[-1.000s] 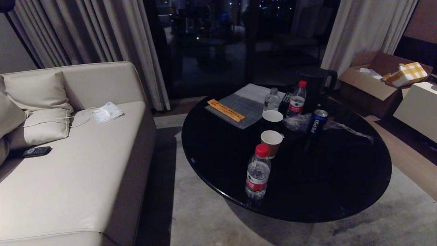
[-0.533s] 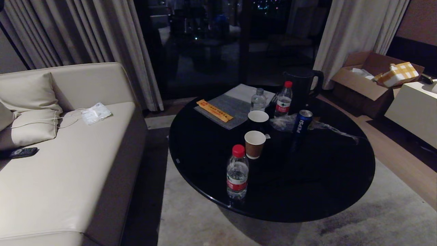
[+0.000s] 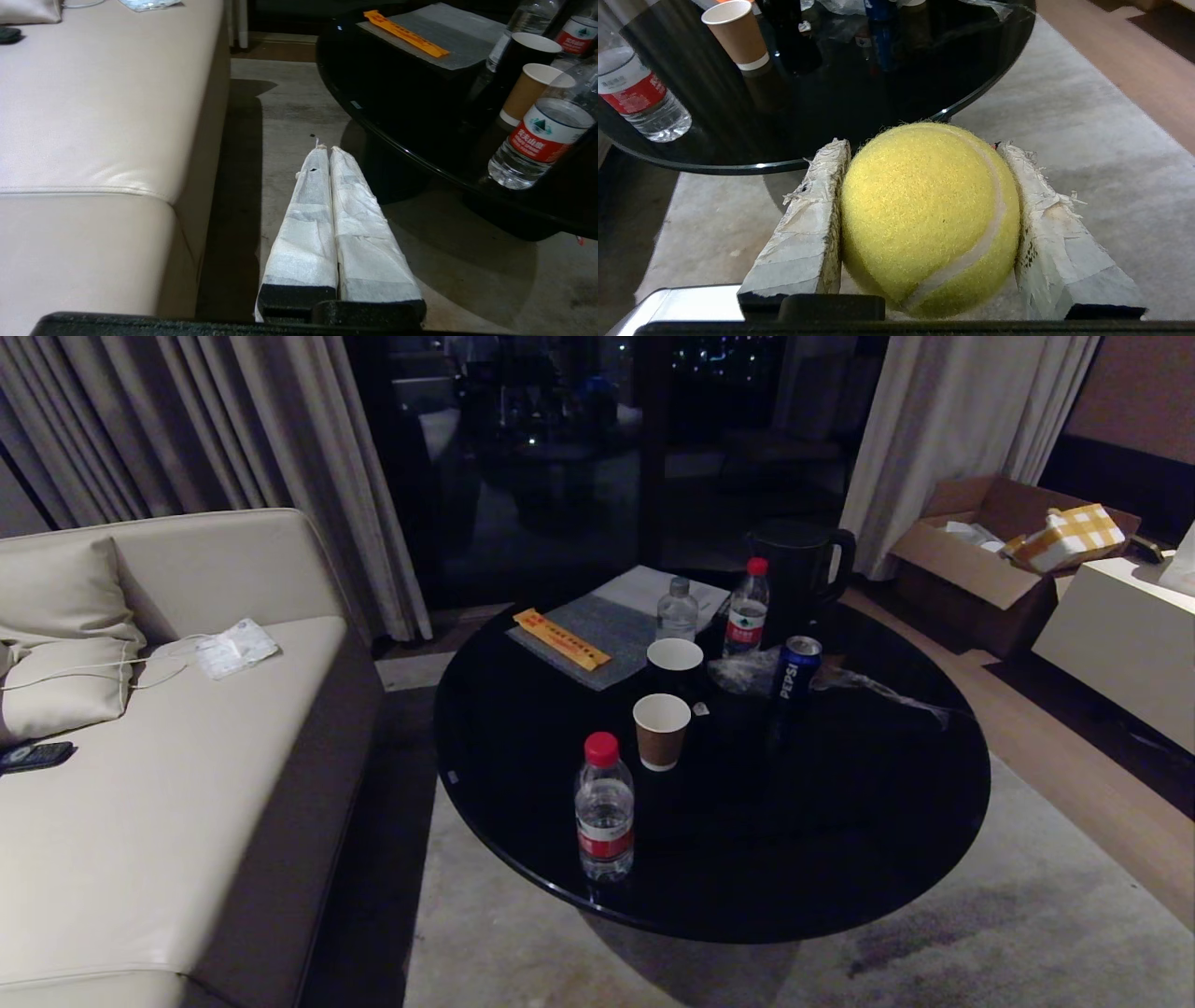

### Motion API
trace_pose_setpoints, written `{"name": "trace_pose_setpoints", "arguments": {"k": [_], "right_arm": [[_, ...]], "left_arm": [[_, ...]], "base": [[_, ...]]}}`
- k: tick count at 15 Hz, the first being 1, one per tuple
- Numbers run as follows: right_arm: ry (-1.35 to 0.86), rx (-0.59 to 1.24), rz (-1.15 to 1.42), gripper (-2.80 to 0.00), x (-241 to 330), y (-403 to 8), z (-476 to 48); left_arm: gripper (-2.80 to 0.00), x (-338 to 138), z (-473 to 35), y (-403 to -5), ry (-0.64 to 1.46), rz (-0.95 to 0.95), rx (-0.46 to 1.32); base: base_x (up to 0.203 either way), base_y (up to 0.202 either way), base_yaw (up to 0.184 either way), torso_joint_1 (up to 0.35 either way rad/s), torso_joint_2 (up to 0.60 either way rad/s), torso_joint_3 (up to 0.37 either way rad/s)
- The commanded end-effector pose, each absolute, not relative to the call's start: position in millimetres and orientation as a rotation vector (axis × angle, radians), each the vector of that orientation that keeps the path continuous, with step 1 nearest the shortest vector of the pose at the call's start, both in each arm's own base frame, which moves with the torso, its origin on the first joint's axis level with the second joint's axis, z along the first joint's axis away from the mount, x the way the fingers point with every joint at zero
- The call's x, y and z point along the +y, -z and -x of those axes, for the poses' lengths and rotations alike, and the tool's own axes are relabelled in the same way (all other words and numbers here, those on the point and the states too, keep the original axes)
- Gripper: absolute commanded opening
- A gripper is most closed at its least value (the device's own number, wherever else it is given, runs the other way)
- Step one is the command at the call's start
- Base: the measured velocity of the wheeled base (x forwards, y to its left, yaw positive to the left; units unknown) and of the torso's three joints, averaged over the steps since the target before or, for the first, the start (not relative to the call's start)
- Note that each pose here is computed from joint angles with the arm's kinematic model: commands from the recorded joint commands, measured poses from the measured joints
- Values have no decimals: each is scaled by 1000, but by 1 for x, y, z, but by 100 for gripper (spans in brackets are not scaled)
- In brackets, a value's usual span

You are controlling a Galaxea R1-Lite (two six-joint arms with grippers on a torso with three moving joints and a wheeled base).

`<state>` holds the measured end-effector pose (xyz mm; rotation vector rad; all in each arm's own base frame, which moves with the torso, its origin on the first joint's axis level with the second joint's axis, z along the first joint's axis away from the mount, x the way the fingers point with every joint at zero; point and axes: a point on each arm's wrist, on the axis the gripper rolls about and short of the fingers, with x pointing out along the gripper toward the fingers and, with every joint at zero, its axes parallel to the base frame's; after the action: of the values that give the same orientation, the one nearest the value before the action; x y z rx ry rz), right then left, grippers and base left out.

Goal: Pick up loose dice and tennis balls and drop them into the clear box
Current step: Put the ball in the box

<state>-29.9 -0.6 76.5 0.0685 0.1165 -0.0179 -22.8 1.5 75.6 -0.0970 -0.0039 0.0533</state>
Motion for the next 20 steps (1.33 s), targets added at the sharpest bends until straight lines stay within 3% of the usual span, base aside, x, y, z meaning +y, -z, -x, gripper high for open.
{"name": "trace_pose_setpoints", "arguments": {"k": [1, 20], "right_arm": [[18, 119, -69, -280, -1, -76, 30], [18, 119, -69, -280, -1, -76, 30]], "left_arm": [[-280, 1, 23, -75, -57, 100, -1], [-280, 2, 23, -75, -57, 106, -2]], "base": [[0, 0, 0, 0, 0, 0], [-178, 0, -1, 3, 3, 2]]}}
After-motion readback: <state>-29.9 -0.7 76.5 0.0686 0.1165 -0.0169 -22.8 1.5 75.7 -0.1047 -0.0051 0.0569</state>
